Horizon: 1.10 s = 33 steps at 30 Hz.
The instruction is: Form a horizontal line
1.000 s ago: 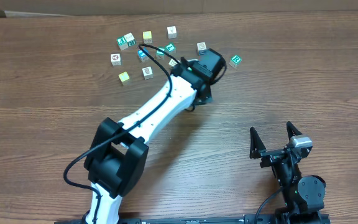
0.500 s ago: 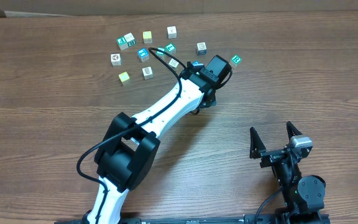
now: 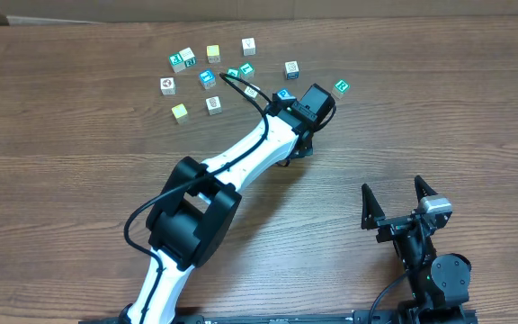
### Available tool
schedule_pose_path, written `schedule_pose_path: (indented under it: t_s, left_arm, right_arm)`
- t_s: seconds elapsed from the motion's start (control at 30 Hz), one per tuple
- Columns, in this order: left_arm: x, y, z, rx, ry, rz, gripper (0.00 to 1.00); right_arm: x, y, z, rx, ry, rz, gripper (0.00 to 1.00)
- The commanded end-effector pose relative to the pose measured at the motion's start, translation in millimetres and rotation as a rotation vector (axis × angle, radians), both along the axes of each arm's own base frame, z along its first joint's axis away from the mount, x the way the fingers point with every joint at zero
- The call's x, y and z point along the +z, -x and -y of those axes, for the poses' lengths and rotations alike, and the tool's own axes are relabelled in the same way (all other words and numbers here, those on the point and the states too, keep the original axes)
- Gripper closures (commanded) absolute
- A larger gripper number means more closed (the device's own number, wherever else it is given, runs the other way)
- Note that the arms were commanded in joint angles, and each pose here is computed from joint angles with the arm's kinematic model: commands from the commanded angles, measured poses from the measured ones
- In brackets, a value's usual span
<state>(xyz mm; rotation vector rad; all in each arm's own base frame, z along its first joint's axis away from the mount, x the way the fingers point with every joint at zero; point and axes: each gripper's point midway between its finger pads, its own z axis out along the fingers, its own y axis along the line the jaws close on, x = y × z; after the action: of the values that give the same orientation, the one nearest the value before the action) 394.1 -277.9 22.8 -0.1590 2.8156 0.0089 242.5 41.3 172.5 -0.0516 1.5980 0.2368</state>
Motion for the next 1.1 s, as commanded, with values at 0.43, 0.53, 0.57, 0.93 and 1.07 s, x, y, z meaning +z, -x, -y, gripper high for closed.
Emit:
schedule_pose_path:
  t_s: [0.43, 0.53, 0.57, 0.93, 1.07]
  left_arm:
    - [-13.8, -2.9, 3.1, -0.024, -0.023, 0.001, 0.49]
    - [-14.1, -2.2, 3.8, -0.028, -0.02, -0.003, 0.55]
    - [-14.3, -1.7, 4.6, -0.029, -0.015, -0.006, 0.58]
    - [-15.0, 0.3, 10.1, -0.054, 0.009, -0.022, 0.65]
    - [-15.0, 0.2, 10.1, -0.054, 0.01, -0.021, 0.64]
  right_arm:
    - [-2.9, -0.6, 1.1, -0.008, -0.003, -0.002, 0.0]
    - [-2.9, -0.6, 1.0, -0.008, -0.003, -0.002, 0.0]
    - [-2.9, -0.6, 1.0, -0.008, -0.003, -0.002, 0.0]
    - [-2.9, -0.6, 1.0, -0.008, -0.003, -0.002, 0.0]
    - [-2.9, -0.6, 1.0, -0.008, -0.003, -0.002, 0.0]
